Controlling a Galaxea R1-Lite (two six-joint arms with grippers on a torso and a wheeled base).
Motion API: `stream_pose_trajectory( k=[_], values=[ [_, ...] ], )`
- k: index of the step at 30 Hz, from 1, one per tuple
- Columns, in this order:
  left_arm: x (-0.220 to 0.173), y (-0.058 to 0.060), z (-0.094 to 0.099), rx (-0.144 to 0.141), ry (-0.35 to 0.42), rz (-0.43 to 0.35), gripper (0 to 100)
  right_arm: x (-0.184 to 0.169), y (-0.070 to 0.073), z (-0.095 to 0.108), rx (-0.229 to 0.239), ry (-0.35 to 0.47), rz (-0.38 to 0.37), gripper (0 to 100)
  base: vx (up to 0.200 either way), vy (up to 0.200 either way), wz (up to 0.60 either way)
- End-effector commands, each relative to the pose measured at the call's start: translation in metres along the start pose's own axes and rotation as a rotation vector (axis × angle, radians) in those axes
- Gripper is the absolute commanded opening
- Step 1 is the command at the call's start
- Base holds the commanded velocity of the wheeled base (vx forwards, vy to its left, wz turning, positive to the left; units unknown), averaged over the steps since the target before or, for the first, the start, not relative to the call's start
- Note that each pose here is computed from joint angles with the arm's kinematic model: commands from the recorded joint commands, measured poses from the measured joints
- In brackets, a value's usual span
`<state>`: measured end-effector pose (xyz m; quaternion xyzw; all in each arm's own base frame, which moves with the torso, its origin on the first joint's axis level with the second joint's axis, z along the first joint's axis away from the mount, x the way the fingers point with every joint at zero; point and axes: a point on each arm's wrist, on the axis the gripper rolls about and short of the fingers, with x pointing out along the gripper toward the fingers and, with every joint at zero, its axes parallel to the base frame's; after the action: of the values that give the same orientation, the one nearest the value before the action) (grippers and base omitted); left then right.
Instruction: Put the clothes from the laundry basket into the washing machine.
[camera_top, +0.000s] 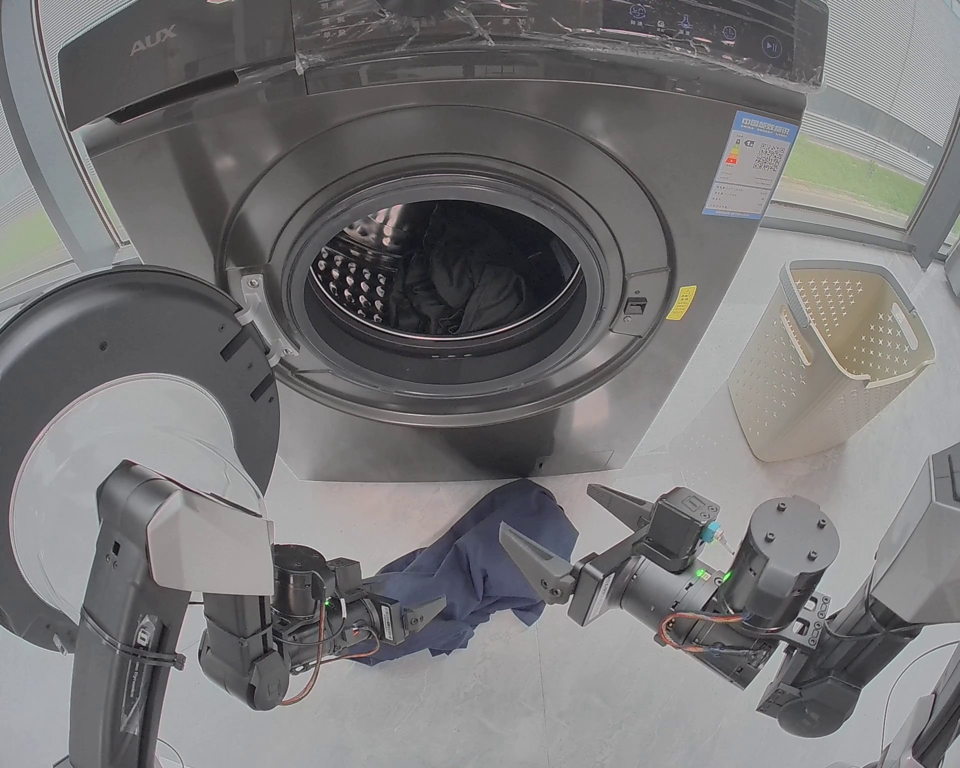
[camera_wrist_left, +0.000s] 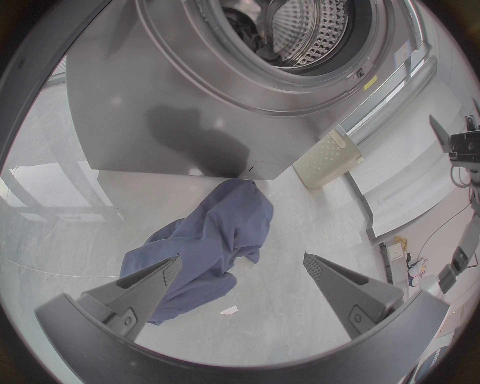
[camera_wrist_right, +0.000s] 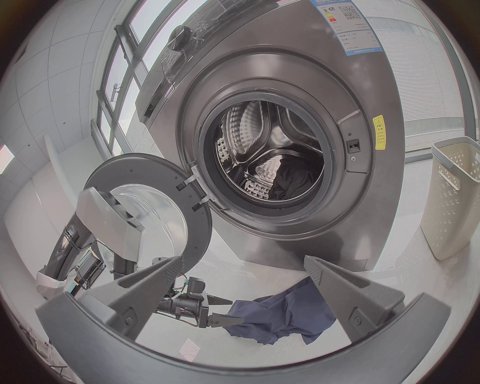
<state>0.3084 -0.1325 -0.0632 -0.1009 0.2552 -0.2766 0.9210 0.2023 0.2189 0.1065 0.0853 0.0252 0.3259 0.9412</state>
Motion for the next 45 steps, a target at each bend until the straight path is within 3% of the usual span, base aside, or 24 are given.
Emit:
stream_pose_trajectory(
  k=[1, 11, 14, 17, 18, 27, 36, 41, 45],
  values=[
    [0.011, 0.014, -0.016, -0.012, 0.028, 0.033, 100, 0.000, 0.002, 0.000, 0.000, 0.000, 0.006, 100, 0.000, 0.000, 0.00],
    [0.013, 0.023, -0.011, -0.006, -0.003, 0.067, 100, 0.000, 0.002, 0.000, 0.000, 0.000, 0.007, 100, 0.000, 0.000, 0.00],
    [0.008, 0.034, 0.007, 0.010, -0.060, 0.095, 100, 0.000, 0.004, 0.000, 0.000, 0.000, 0.014, 100, 0.000, 0.000, 0.00],
    [0.008, 0.036, 0.022, 0.021, -0.112, 0.099, 100, 0.000, 0.004, 0.000, 0.001, -0.001, 0.014, 100, 0.000, 0.000, 0.00],
    [0.011, 0.038, 0.033, 0.028, -0.163, 0.117, 100, 0.000, 0.004, 0.000, 0.001, -0.002, 0.013, 100, 0.000, 0.000, 0.00],
    [0.035, 0.043, 0.049, 0.048, -0.269, 0.163, 100, 0.000, 0.005, 0.000, 0.002, -0.001, 0.014, 100, 0.000, 0.000, 0.00],
    [0.036, 0.036, 0.042, 0.024, -0.215, 0.151, 100, -0.001, 0.004, -0.001, 0.004, 0.003, 0.015, 100, 0.000, 0.000, 0.00],
    [0.021, 0.030, 0.034, 0.004, -0.134, 0.148, 100, 0.000, 0.003, -0.005, 0.000, 0.018, 0.012, 100, 0.000, 0.000, 0.00],
    [0.007, 0.024, 0.037, 0.005, -0.132, 0.121, 100, 0.004, 0.000, -0.011, -0.003, 0.037, 0.006, 100, 0.000, 0.000, 0.00]
  ],
)
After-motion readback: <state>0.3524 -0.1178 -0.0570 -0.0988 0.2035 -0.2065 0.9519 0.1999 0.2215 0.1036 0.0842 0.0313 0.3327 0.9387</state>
